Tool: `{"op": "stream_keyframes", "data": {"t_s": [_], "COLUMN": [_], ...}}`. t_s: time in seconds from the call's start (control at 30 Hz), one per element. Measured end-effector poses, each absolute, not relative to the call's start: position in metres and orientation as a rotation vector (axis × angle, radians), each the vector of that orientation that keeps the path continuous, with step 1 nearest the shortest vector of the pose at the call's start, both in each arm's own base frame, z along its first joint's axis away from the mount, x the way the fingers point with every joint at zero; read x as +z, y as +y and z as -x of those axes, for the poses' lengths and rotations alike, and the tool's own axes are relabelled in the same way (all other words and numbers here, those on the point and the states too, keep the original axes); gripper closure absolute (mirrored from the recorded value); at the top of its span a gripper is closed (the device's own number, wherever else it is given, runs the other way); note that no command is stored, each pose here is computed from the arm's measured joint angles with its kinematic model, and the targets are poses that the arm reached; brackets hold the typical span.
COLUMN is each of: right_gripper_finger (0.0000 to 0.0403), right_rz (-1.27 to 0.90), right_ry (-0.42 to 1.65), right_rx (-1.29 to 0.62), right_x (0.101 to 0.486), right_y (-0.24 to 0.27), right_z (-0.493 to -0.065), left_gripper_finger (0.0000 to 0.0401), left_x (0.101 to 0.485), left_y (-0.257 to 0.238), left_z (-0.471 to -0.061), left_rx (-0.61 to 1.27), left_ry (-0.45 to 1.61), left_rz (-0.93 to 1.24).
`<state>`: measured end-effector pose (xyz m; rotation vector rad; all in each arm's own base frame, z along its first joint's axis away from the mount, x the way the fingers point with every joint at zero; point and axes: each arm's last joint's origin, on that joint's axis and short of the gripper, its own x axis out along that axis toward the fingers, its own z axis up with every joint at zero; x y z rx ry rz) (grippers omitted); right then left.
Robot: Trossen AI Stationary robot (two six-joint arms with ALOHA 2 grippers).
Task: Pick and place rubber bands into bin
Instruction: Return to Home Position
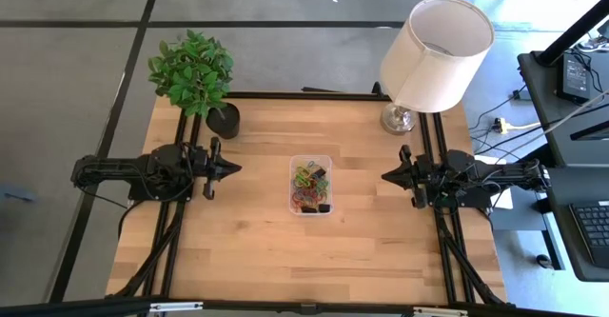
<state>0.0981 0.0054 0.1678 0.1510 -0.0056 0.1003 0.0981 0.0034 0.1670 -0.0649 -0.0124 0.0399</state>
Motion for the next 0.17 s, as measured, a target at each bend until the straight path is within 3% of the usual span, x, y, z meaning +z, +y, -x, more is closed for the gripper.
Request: {"op": "stream_keyframes", "data": {"t_s": [0.17], "right_gripper_finger": [0.0384], "right_rz": [-0.151], "right_ry": [-0.006], "right_rx": [0.100], "right_x": [0.1678], "right_y": [0.0054], "right_z": [-0.0981], "left_gripper_finger": [0.0395], "left_x": [0.1670], "left_y": [0.0035], "left_z": [-0.0981], "left_rx": [0.040], "left_ry": [-0.013], "left_rz": [0.065]}}
